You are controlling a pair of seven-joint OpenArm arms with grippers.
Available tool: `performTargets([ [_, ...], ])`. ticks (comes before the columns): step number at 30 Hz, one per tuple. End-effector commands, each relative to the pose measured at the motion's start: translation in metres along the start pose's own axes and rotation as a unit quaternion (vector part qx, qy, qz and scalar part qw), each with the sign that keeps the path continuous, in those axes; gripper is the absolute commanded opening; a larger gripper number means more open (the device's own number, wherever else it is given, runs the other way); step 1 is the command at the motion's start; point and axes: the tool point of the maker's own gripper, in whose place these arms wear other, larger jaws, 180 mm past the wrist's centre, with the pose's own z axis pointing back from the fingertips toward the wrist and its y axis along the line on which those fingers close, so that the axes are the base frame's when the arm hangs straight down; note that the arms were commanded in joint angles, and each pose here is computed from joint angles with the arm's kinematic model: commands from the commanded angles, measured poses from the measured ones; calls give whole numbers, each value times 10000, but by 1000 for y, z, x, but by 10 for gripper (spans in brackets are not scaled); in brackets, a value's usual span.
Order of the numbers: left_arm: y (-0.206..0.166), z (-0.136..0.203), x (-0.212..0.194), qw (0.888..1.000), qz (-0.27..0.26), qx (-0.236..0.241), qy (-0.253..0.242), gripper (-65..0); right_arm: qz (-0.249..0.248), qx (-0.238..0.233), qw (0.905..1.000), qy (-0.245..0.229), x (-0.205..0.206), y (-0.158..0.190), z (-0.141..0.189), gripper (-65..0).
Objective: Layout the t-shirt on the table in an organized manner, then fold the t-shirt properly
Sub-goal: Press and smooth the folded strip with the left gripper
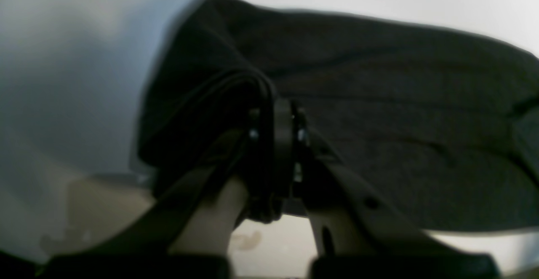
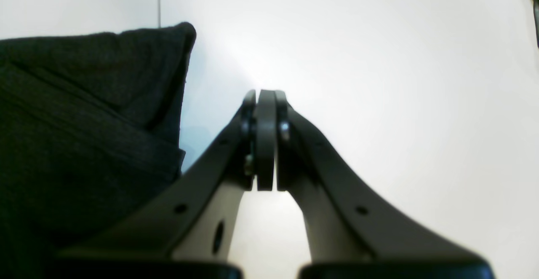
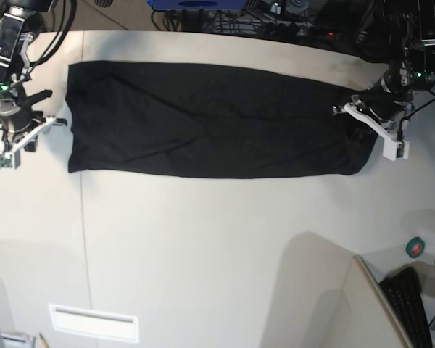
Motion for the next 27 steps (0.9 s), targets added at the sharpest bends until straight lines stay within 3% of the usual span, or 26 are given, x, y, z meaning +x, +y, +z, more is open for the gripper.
performTargets([
  [1,-10,0,12,9997,-103,-153,-164,-650,14,-37,9997,-255,16,-5,2,-650],
  [6,-59,-15,1,9961,-389,-753,230,-650,6,-50,9997,-255,15,-6,2,-650],
  [11,-98,-26,3,9912,-303,-1136,601,-650,1,-63,9997,-232,13,-7,3,-650],
  [19,-141,-30,29,9854,-209,-1566,640,-650,-1,-70,9997,-217,11,-8,3,-650],
  [27,-192,-44,10,9688,-665,-2094,1143,-650,-3,-70,9998,-209,12,-8,3,-650],
])
